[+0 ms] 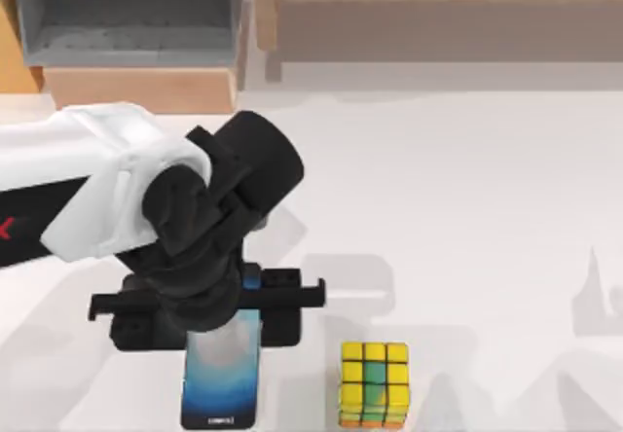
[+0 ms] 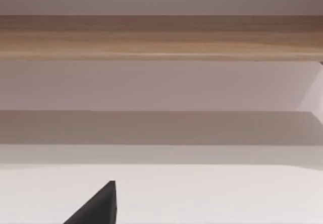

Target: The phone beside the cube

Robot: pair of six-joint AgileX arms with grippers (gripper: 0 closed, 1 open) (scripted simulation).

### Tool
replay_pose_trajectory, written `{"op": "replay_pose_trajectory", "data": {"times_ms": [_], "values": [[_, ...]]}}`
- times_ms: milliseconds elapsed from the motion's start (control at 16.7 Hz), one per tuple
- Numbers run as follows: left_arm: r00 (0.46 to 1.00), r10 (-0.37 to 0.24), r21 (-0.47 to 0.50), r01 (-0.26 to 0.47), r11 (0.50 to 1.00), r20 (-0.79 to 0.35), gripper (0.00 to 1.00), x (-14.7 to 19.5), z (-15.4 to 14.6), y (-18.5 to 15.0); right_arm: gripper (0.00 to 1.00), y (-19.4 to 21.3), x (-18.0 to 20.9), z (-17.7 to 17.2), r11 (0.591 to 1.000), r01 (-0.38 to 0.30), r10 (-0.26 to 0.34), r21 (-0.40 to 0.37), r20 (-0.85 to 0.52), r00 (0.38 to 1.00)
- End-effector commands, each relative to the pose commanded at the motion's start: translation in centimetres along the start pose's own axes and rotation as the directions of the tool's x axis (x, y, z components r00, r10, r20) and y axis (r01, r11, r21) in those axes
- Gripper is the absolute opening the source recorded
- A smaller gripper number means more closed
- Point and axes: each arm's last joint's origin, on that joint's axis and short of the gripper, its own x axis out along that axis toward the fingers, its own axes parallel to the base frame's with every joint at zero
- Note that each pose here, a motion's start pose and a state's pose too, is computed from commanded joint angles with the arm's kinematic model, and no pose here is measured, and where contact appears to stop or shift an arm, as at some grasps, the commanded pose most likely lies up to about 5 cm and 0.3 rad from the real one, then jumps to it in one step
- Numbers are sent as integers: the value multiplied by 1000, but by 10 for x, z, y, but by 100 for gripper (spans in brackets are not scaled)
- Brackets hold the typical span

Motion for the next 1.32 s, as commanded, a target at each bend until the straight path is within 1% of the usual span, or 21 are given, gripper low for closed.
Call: {"op": "replay_pose_trajectory", "data": {"times_ms": [180, 360, 660, 900, 1320], "values": [[1000, 1, 0, -1, 1000, -1, 0, 8, -1, 1, 100, 0, 0, 0, 1000, 0, 0, 0, 0, 1000], [1000, 15, 0, -15, 1000, -15, 0, 19, -3, 2, 100, 0, 0, 0, 1000, 0, 0, 0, 0, 1000], [995, 69, 3, -69, 998, -70, 0, 43, -10, 9, 100, 0, 0, 0, 1000, 0, 0, 0, 0, 1000], [995, 69, 3, -69, 998, -70, 0, 43, -10, 9, 100, 0, 0, 0, 1000, 0, 0, 0, 0, 1000], [995, 69, 3, -69, 998, -70, 53, 43, -10, 9, 100, 0, 0, 0, 1000, 0, 0, 0, 0, 1000]]}}
